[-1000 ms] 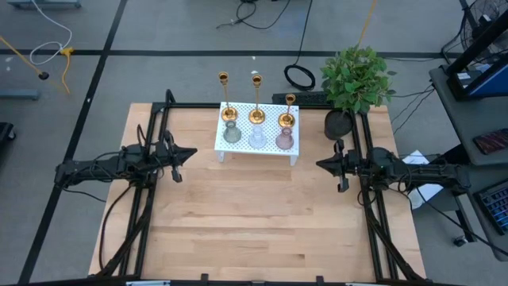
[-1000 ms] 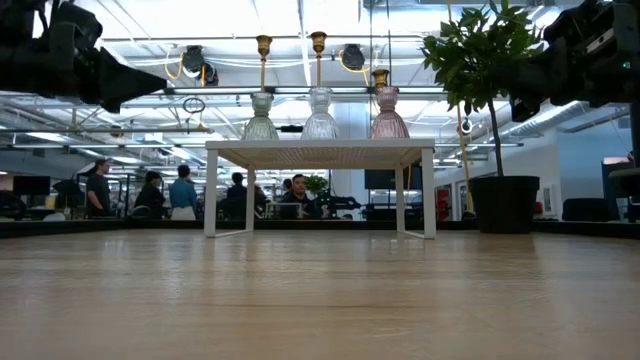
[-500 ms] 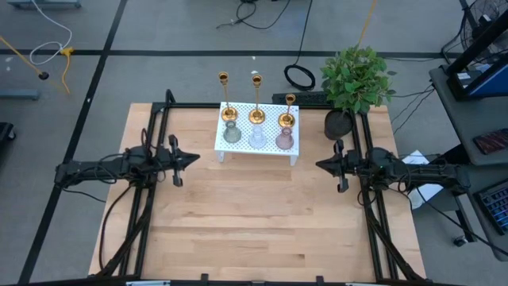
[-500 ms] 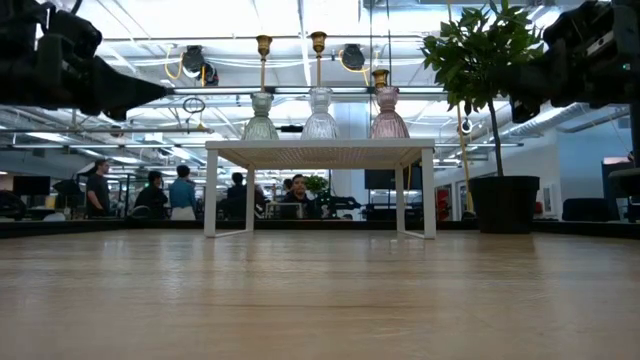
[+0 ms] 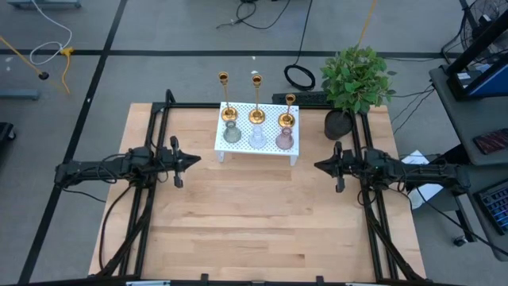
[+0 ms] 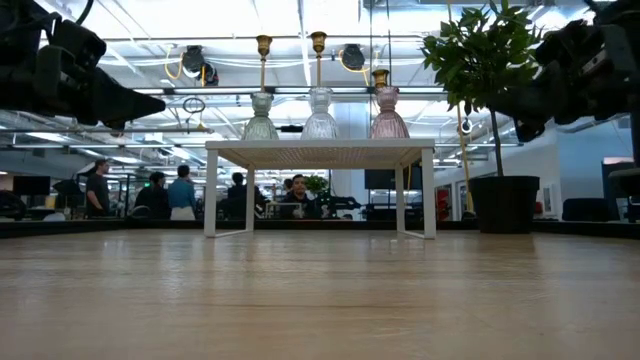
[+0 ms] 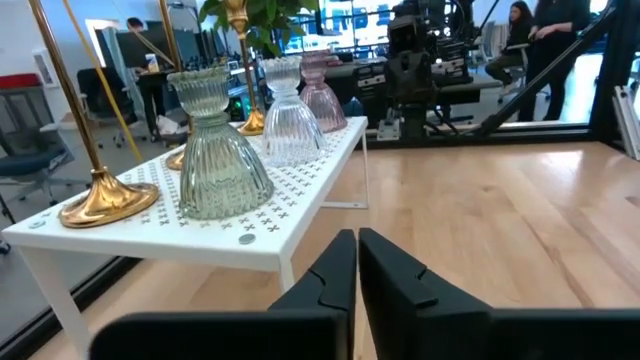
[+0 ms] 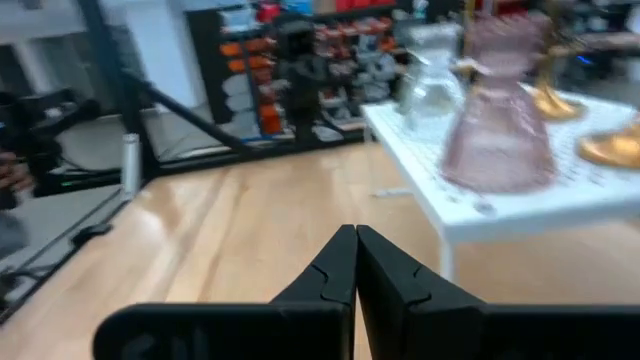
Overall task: Pick & Place candle stick holders
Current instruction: Return to Home Position
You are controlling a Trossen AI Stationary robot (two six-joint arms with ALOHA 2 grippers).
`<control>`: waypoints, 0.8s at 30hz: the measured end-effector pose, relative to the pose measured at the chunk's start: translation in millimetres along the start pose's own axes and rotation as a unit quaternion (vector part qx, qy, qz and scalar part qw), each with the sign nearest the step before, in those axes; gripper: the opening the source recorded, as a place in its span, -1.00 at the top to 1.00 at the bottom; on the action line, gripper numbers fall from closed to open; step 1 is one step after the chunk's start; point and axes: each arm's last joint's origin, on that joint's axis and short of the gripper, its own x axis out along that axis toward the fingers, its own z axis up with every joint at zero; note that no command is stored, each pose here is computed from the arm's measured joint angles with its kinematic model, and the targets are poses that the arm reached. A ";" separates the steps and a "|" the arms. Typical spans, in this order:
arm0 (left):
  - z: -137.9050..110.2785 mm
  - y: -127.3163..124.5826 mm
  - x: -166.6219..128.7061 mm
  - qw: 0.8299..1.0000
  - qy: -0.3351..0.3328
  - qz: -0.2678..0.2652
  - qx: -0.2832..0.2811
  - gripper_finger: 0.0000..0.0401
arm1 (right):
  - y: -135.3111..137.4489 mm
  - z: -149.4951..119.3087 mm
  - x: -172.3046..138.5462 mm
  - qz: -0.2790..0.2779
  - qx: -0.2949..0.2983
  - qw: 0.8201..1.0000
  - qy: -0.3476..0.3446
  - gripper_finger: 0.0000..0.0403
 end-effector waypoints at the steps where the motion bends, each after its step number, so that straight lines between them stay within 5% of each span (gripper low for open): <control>1: 0.0 0.0 0.0 1.000 0.000 0.000 0.000 0.87 | -0.8 -1.3 0.0 -0.011 0.005 1.000 0.005 1.00; 24: 1.2 0.1 0.0 1.000 -0.006 0.001 0.000 0.82 | -3.4 -7.2 -0.4 -0.045 0.011 0.998 0.033 1.00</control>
